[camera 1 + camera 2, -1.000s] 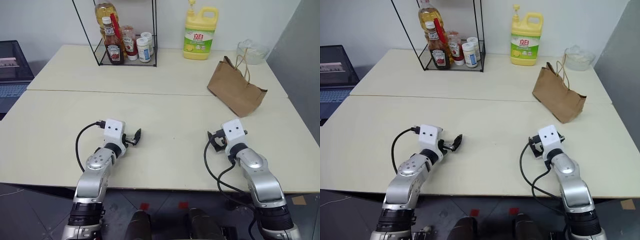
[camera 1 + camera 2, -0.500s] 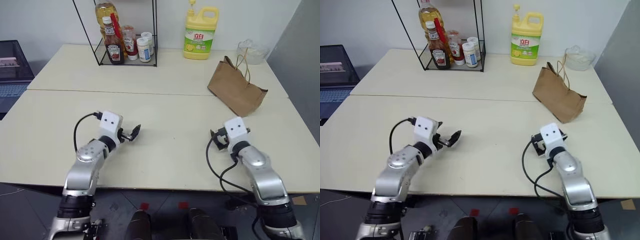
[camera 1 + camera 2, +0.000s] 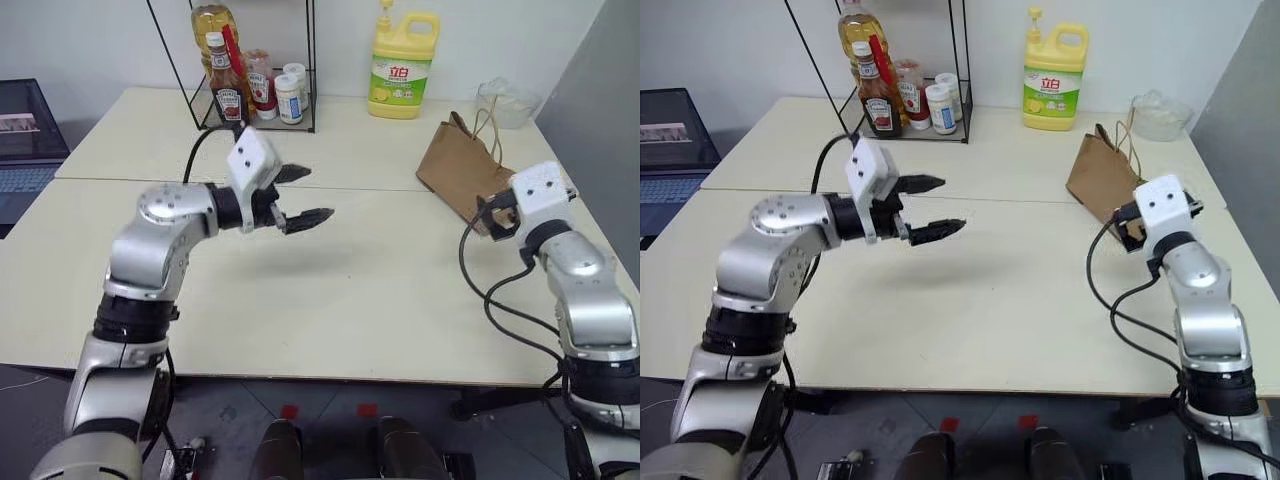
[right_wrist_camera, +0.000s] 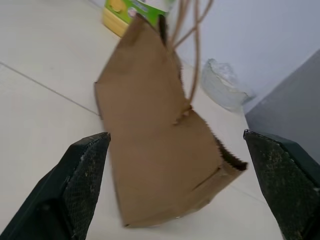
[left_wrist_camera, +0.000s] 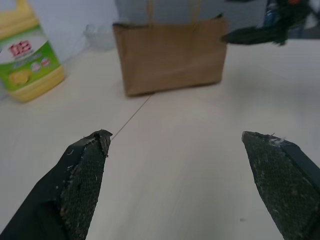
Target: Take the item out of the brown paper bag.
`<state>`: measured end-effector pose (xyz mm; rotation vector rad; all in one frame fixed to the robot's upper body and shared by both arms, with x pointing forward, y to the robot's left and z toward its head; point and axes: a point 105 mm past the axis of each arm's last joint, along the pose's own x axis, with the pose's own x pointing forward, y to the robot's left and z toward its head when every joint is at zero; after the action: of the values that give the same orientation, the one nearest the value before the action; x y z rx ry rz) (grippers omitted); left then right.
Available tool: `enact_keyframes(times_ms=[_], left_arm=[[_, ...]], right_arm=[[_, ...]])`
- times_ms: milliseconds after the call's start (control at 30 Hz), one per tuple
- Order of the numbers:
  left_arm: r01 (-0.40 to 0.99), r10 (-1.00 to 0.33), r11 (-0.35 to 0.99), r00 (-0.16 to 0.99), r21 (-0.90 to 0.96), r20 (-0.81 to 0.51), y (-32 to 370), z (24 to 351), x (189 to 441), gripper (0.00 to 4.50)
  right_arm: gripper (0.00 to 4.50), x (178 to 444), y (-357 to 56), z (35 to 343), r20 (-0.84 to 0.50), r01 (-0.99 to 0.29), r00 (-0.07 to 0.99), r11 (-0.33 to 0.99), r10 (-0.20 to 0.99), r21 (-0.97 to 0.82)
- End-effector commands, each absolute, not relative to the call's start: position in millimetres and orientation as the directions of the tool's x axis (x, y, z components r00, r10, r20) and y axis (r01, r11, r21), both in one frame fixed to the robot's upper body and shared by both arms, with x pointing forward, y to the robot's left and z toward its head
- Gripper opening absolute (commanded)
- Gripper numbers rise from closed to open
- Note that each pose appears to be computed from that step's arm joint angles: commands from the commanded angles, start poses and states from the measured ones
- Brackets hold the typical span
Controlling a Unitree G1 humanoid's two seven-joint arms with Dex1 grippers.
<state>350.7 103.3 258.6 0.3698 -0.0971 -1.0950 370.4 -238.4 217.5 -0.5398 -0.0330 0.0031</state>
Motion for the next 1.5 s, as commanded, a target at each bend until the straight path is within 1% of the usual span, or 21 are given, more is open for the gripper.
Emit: enact_keyframes(times_ms=[33,267,400,500,600,700,800,1033,1067,1500], left_arm=[[0.887,-0.928,0.306,0.358,0.347,-0.097,92.1,276.4,343.9,4.48],[0.884,-0.932,0.3,0.351,0.359,-0.087,91.3,283.8,352.5,4.48],[0.876,-0.929,0.307,0.36,0.372,-0.082,91.5,285.6,355.6,4.48],[0.871,-0.927,0.312,0.366,0.38,-0.078,91.9,286.7,356.4,4.48],[0.866,-0.924,0.32,0.375,0.383,-0.074,93.9,286.1,355.9,4.48],[0.862,-0.92,0.331,0.386,0.384,-0.073,96.7,284.1,355.1,4.5],[0.859,-0.916,0.339,0.394,0.384,-0.072,98.7,283.1,355.0,4.5],[0.854,-0.913,0.344,0.402,0.39,-0.076,100.8,282.7,353.0,4.5],[0.854,-0.913,0.343,0.402,0.391,-0.076,100.9,283.1,352.8,4.5],[0.849,-0.916,0.335,0.395,0.409,-0.07,98.7,287.7,354.4,4.5]], right_arm=[[4.5,385.1,-234.2,238.2,0.05,-0.053,0.995,0.871,0.088,-0.489],[4.5,419.2,-231.8,251.1,0.041,-0.106,0.989,0.872,0.143,-0.477],[4.5,438.9,-239.0,251.8,0.032,-0.092,0.992,0.862,0.125,-0.499],[4.5,448.2,-241.6,252.1,0.022,-0.097,0.992,0.859,0.125,-0.502],[4.5,453.4,-236.7,253.6,0.017,-0.13,0.987,0.861,0.159,-0.492],[3.88,456.4,-231.8,258.8,0.029,-0.15,0.982,0.866,0.186,-0.477],[2.86,458.1,-228.1,261.3,0.028,-0.172,0.977,0.861,0.211,-0.478],[0.29,459.8,-230.6,256.7,-0.002,-0.195,0.975,0.849,0.223,-0.492],[0.03,459.8,-230.4,257.1,-0.004,-0.201,0.974,0.848,0.228,-0.49],[0.03,459.2,-232.3,268.7,0.028,-0.189,0.97,0.821,0.241,-0.539]])
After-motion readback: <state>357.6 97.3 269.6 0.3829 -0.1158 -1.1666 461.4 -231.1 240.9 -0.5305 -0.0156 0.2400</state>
